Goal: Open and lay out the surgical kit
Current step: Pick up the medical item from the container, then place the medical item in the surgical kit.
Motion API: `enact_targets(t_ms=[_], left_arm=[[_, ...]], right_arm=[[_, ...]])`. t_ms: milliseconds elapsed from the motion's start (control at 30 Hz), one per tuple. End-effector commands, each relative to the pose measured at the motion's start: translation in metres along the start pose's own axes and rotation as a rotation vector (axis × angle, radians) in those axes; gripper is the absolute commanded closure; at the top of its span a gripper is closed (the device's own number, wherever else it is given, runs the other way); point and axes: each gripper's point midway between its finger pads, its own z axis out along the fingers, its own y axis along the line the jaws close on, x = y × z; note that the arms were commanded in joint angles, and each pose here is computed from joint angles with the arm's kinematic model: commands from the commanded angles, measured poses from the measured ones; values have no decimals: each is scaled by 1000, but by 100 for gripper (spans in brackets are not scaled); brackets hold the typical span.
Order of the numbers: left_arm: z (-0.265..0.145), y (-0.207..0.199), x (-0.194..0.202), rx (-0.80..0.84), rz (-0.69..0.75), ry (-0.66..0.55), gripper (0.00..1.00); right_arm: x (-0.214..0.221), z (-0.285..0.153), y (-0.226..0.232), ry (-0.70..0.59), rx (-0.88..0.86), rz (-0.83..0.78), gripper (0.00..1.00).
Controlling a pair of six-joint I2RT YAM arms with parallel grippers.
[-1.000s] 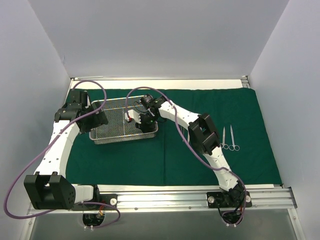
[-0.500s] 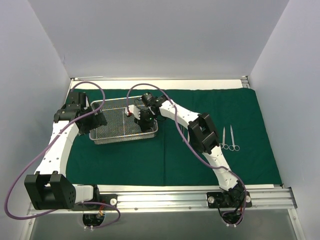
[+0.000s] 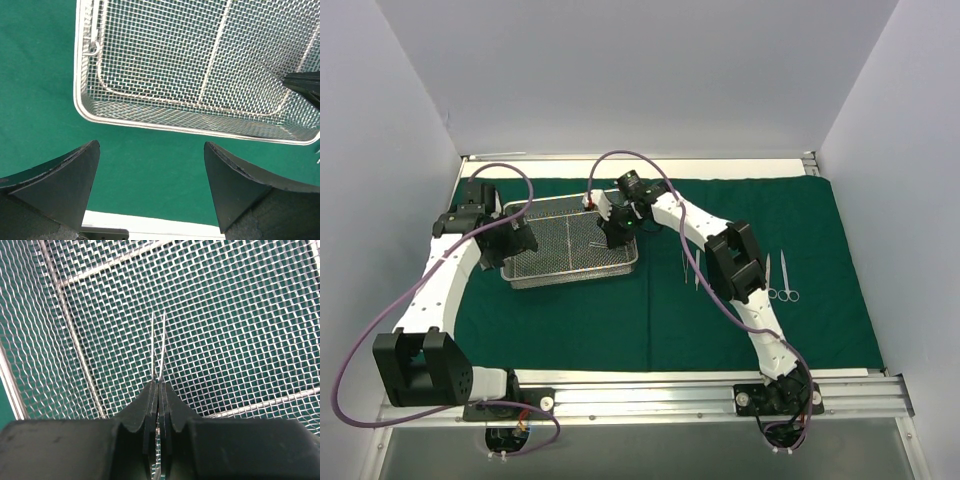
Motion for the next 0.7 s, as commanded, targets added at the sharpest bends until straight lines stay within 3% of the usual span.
enact_targets(t_ms=[0,200,400,667], left_arm=[[-8,-20,-28,78,-16,-78,6],[-3,-21,-27,81,-18,-63,6],[5,-15,-19,56,1,-28,6],[14,-19,-26,54,17,-4,6]], right_arm=[[-34,-27,6,-92,4,21,100],[-46,-27,2,-134,23,78,100],[-85,-49,-8,-256,103,196,100],[-109,-88,-9,-351,197,505,100]])
